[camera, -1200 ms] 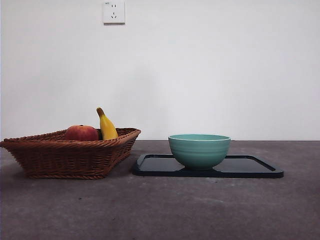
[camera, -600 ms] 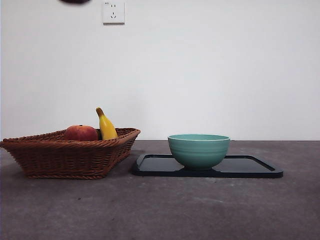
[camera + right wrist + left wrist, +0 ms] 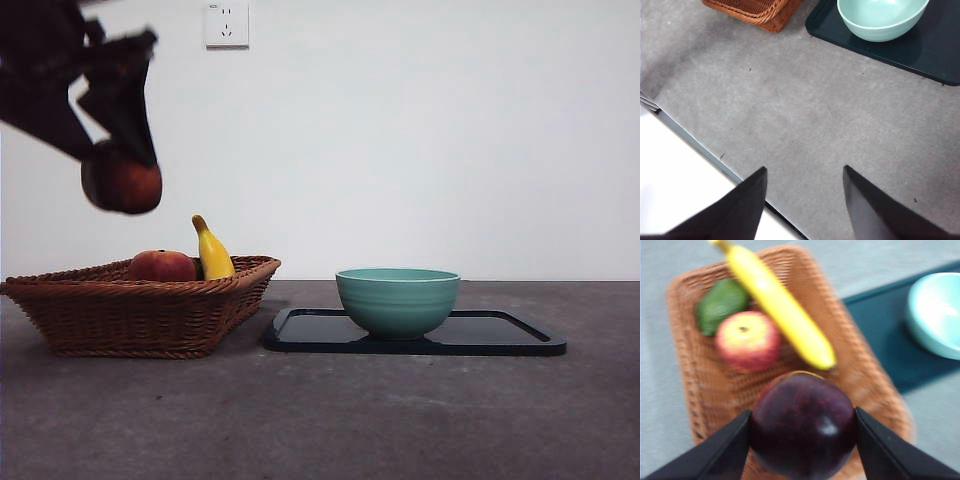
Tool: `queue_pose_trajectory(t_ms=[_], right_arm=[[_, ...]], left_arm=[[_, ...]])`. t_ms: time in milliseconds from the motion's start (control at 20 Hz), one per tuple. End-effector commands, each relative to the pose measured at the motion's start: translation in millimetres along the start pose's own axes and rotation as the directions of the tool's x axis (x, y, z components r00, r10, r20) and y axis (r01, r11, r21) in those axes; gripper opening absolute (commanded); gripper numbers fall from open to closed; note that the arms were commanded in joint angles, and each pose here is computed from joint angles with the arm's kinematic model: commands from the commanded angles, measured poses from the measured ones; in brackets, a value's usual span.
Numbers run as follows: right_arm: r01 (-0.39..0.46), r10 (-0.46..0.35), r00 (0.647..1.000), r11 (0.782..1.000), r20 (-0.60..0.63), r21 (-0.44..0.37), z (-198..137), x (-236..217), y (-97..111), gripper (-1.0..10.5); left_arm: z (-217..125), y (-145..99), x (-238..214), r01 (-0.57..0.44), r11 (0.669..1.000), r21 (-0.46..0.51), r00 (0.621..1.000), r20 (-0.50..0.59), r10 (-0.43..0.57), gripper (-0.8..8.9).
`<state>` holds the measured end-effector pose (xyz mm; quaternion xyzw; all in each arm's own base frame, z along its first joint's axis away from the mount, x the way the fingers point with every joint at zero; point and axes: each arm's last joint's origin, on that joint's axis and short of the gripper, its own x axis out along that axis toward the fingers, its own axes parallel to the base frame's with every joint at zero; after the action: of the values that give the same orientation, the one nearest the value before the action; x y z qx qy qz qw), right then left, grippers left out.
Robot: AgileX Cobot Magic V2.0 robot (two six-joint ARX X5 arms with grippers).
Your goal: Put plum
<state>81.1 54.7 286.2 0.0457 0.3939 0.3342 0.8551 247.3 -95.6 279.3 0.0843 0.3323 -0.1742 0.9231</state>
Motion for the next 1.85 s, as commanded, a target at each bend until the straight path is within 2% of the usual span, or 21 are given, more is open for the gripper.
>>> queue_pose_trajectory(t_ms=[50, 600, 950, 1000, 1100, 1250, 1450, 1700, 1850], right_arm=[[-0.008, 0.008, 1.0, 1.0, 0.014, -0.019, 2, -1, 1, 2.4], [-0.007, 0.008, 1.0, 1.0, 0.016, -0.013, 2, -1, 1, 2.4], [-0.011, 0.012, 0.999, 1.0, 0.036, -0.016, 4, -1, 2, 2.4], [-0.013, 0.013, 0.999, 1.0, 0.045, -0.011, 5, -1, 2, 2.4], [-0.017, 0.018, 0.998, 1.0, 0.062, -0.012, 7, -1, 2, 2.4], [-0.018, 0.018, 0.998, 1.0, 0.064, -0.009, 7, -1, 2, 2.4], [-0.018, 0.018, 0.998, 1.0, 0.062, -0.006, 7, -1, 2, 2.4], [-0.017, 0.017, 0.998, 1.0, 0.062, -0.006, 7, -1, 2, 2.4], [-0.018, 0.019, 0.997, 1.0, 0.068, -0.008, 8, -1, 3, 2.4]], left_arm=[[0, 5, 19, -0.013, 1.0, 0.015, 1.0, -0.01, 0.013, 2.45], [-19, 10, 98, -0.02, 1.0, 0.007, 0.994, -0.104, 0.02, 2.45], [-25, 10, 104, -0.018, 1.0, 0.001, 0.99, -0.141, 0.018, 2.52], [-26, 10, 104, -0.017, 1.0, 0.001, 0.988, -0.151, 0.017, 2.79], [-27, 9, 104, -0.016, 1.0, -0.001, 0.985, -0.17, 0.015, 4.02], [-27, 9, 104, -0.016, 1.0, -0.002, 0.985, -0.172, 0.016, 4.08], [-18, 10, 90, -0.022, 0.999, -0.024, 0.992, -0.122, 0.019, 4.08], [-1, 9, 43, -0.022, 0.999, -0.028, 1.0, -0.017, 0.022, 4.06], [4, 4, 1, 0.095, 0.995, -0.019, 0.995, 0.038, -0.095, 4.06]])
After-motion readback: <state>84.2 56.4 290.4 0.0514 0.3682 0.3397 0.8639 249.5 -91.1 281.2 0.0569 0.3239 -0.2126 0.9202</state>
